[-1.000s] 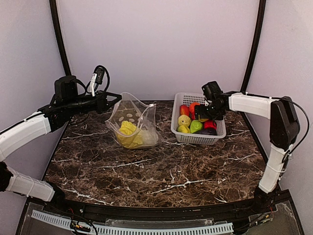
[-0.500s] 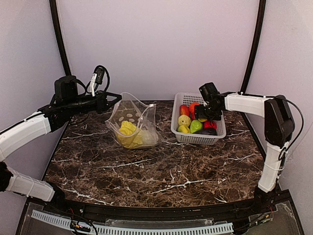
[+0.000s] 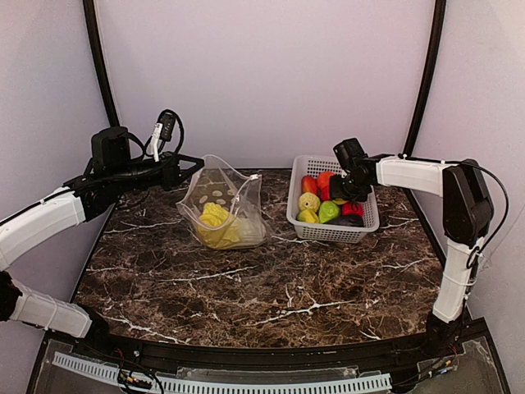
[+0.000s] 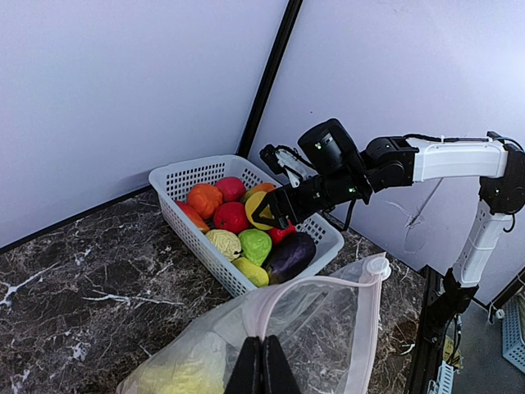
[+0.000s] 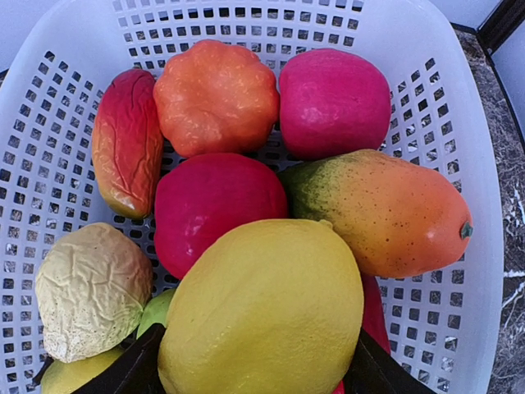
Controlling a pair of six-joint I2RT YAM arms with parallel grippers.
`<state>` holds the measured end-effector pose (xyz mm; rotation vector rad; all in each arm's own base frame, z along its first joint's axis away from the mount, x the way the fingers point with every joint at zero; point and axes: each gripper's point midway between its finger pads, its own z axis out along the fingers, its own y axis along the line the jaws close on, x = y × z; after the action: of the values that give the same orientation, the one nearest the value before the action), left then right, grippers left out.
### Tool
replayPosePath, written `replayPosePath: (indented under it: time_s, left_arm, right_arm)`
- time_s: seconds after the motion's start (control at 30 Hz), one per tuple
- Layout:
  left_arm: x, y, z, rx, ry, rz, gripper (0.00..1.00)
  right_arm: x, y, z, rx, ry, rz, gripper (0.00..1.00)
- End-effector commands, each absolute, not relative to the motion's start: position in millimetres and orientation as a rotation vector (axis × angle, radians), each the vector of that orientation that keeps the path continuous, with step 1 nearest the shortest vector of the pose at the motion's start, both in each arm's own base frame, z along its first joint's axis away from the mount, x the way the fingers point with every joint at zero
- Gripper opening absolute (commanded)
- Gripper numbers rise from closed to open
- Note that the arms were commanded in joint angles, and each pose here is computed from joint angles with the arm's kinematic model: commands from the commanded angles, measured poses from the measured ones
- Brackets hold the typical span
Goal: Place the food in the zip-top bag and seal the zipper
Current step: Pick up the fake fruit from the bin.
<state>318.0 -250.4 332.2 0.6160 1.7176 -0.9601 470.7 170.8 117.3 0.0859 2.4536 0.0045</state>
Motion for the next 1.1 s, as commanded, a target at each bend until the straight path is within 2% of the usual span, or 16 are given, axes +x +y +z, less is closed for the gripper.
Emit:
replayPosePath:
  time_s: [0.0,0.23,0.63,0.87,1.07]
  left_arm:
    - [311,-245,348,0.631,1.663,-0.945,0.01]
    - [310,-246,348,0.632,1.661,-0.946,0.01]
    - [310,-246,349,0.631,1.66,-0.951,0.01]
    - [310,-246,348,0.627,1.663,-0.958,0.01]
    - [310,-247,347,0.629,1.662,-0.964,0.01]
  right_arm:
    - [480,168,124,0.115,2.418,-0.01,0.67]
    - [477,166,134,0.116,2.401,0.003,0.64]
    - [440,170,200,0.031,2.276,0.187,0.59]
    - [393,207,264,-0.195,2.1,0.427,0.58]
    - [323,268,340,-0.515,1.847,0.707,0.58]
